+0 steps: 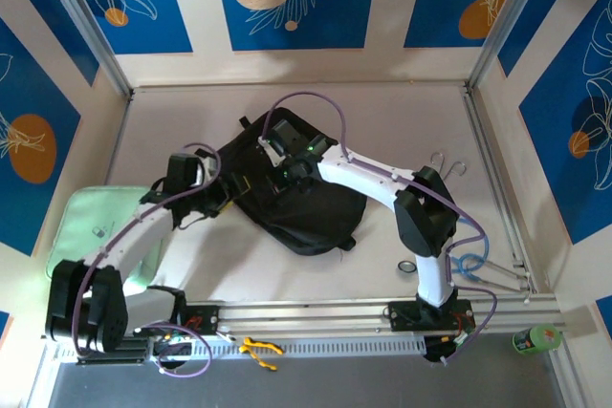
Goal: Pack the student bag
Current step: Zip the student bag at the center of the table.
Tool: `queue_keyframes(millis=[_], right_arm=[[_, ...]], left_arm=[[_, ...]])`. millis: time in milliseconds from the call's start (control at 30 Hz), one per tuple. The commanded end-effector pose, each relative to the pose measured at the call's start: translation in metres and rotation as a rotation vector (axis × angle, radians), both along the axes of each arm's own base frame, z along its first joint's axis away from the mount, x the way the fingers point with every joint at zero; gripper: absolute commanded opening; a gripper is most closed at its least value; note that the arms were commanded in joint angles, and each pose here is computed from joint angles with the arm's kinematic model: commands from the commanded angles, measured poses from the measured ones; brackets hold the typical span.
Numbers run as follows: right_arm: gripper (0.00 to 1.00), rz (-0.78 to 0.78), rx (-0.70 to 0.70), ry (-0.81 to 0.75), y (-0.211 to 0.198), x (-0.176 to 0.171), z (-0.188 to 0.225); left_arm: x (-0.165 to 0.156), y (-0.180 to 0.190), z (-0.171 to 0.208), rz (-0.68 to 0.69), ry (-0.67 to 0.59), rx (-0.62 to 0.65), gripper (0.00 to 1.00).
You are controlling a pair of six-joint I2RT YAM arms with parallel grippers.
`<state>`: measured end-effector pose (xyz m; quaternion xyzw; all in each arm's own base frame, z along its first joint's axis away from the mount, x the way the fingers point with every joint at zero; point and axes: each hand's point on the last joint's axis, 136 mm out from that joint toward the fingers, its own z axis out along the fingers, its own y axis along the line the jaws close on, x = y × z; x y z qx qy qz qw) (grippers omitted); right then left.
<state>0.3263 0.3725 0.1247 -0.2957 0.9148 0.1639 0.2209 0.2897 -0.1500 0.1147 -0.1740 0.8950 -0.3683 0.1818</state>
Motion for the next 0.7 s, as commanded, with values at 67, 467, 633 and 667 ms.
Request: queue_keyframes(millis=[67,467,633,667], right_arm=[[0.00,-0.033,0.110,0.015,0.006,0.000,0.024],[0.00,0.025,0.219,0.084,0.025,0.001,0.021],[0.00,0.042,0.256,0.156,0.028,0.001,0.014],[0.00,0.046,0.263,0.162,0.029,0.002,0.014]], left_arm=[[0.012,-0.031,-0.001,-0.030,-0.001,-0.075,0.63],[0.017,-0.038,-0.015,-0.034,0.017,-0.080,0.16],[0.021,-0.042,-0.012,-0.046,-0.016,-0.101,0.00],[0.021,-0.042,-0.012,-0.048,-0.020,-0.101,0.00]])
